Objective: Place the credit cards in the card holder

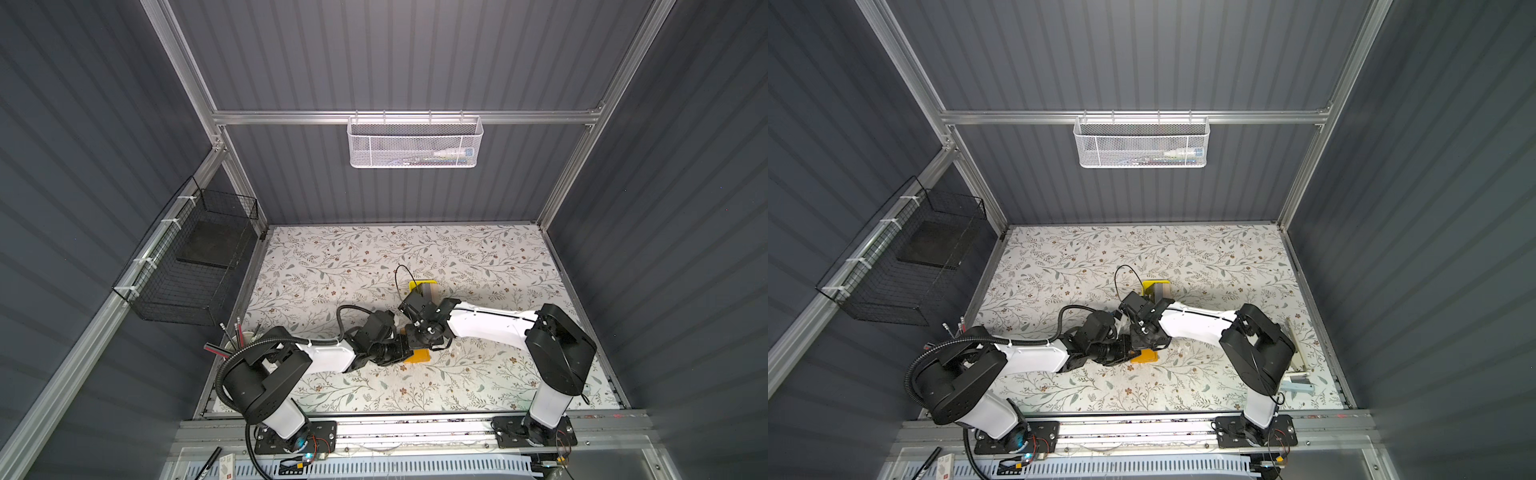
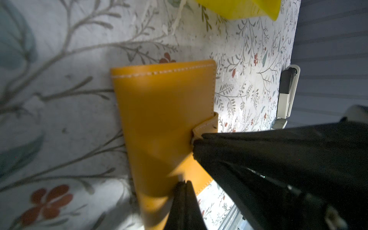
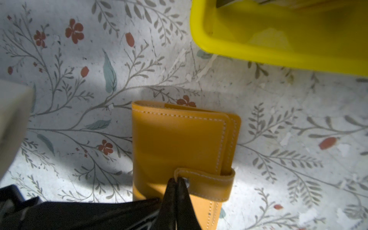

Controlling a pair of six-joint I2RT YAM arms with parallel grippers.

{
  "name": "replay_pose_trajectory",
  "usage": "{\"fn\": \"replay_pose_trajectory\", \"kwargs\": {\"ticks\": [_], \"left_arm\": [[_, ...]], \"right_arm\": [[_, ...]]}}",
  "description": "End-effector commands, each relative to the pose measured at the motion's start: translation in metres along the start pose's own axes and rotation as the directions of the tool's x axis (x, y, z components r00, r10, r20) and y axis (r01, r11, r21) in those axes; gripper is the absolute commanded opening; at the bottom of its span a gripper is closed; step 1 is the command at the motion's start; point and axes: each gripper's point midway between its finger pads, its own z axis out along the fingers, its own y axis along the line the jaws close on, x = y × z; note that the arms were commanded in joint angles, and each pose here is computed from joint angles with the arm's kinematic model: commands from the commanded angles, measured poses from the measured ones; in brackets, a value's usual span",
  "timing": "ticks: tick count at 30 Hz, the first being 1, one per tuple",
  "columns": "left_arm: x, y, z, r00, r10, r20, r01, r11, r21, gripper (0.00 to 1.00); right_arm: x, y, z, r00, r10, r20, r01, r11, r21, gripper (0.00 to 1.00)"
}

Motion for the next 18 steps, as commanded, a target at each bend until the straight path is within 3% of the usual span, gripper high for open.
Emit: {"fn": "replay_pose_trajectory", "kwargs": {"ticks": [1, 4, 8, 9, 11, 13, 14, 16, 18], "left_arm": [[0.023, 0.038, -0.003, 0.997, -0.050, -0.063, 0.041, 0.990, -0.137, 0.00], [0.018, 0.028, -0.006, 0.998, -0.039, -0.050, 0.033, 0.993, -0.116, 0.00], [0.004, 0.006, -0.016, 1.000, -0.002, -0.014, 0.001, 0.997, -0.077, 0.00], [-0.001, 0.000, -0.020, 1.000, 0.009, -0.002, -0.010, 0.997, -0.071, 0.05], [-0.012, -0.009, -0.031, 0.999, 0.034, 0.031, -0.032, 0.997, -0.063, 0.13], [-0.028, -0.014, -0.048, 0.995, 0.060, 0.077, -0.055, 0.996, -0.070, 0.38], [-0.036, -0.014, -0.056, 0.993, 0.070, 0.097, -0.063, 0.995, -0.074, 0.48], [-0.058, -0.006, -0.078, 0.987, 0.067, 0.149, -0.054, 0.994, -0.093, 0.79], [-0.078, 0.006, -0.099, 0.976, 0.082, 0.201, -0.054, 0.989, -0.140, 0.96]], "right_arm": [[0.021, -0.009, 0.015, 0.998, 0.003, -0.061, -0.003, 1.000, -0.011, 0.11], [0.006, -0.010, -0.008, 1.000, 0.023, 0.020, -0.022, 0.997, -0.075, 0.20], [-0.010, -0.022, -0.041, 0.990, 0.031, 0.135, -0.015, 0.993, -0.121, 0.42], [-0.017, -0.025, -0.050, 0.984, 0.039, 0.175, -0.014, 0.990, -0.141, 0.49], [-0.027, -0.038, -0.070, 0.967, 0.060, 0.249, -0.021, 0.987, -0.159, 0.74], [-0.038, -0.058, -0.090, 0.943, 0.092, 0.321, -0.042, 0.986, -0.160, 0.94], [-0.042, -0.068, -0.098, 0.929, 0.105, 0.354, -0.051, 0.986, -0.157, 0.99], [-0.052, -0.090, -0.116, 0.897, 0.138, 0.419, -0.079, 0.985, -0.155, 0.99], [-0.062, -0.113, -0.130, 0.859, 0.158, 0.487, -0.105, 0.985, -0.134, 0.99]]}}
